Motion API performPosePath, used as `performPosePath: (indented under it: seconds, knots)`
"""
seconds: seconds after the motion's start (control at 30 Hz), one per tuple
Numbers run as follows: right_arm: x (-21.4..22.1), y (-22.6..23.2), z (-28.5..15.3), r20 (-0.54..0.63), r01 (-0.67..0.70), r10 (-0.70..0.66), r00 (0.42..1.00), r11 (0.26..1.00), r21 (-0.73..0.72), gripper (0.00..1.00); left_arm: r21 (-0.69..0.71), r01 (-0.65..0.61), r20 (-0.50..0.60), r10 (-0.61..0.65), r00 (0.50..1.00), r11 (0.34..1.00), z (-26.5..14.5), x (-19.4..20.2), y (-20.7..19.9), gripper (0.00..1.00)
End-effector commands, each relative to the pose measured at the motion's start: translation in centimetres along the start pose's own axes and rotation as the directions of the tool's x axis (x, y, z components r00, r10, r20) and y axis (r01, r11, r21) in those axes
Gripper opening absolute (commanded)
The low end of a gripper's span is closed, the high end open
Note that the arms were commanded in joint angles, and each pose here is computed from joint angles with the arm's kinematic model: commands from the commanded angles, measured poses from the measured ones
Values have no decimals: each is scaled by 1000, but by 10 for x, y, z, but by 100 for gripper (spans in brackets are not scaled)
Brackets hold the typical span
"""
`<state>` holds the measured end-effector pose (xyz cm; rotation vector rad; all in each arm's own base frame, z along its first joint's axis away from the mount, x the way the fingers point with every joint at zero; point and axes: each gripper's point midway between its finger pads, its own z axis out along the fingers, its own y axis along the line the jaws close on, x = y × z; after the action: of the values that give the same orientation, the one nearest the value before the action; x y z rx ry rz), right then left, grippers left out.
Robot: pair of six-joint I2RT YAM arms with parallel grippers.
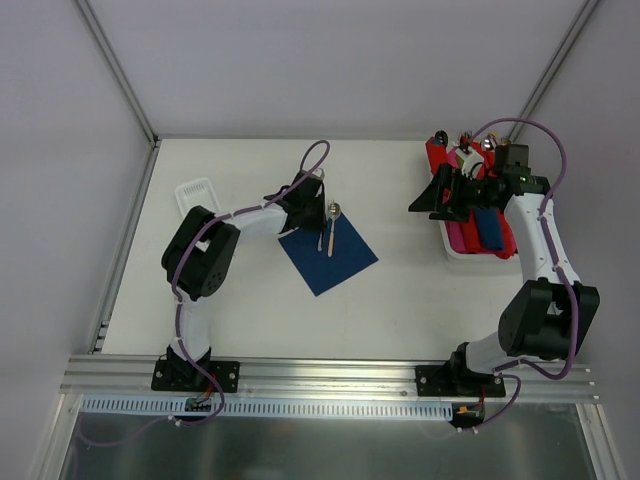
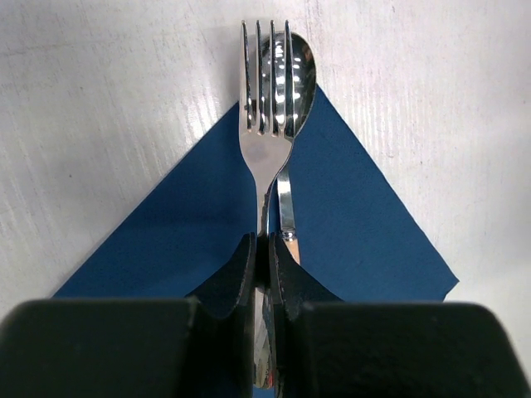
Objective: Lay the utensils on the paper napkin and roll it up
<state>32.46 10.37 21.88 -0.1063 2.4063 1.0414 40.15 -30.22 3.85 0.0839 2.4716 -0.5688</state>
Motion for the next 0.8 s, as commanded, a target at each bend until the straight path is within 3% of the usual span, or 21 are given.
performPosePath:
  seconds: [0.0,0.77]
  knots:
    - [-2,4,-1,12,25,-25,1000,1000,-13,99,42,7,18,-8,1000,999,-4,-11,-20,2]
    - [0,3,-1,9,21,-21,1000,1000,-13,99,52,18,-21,-17,1000,998,3,-2,-23,20]
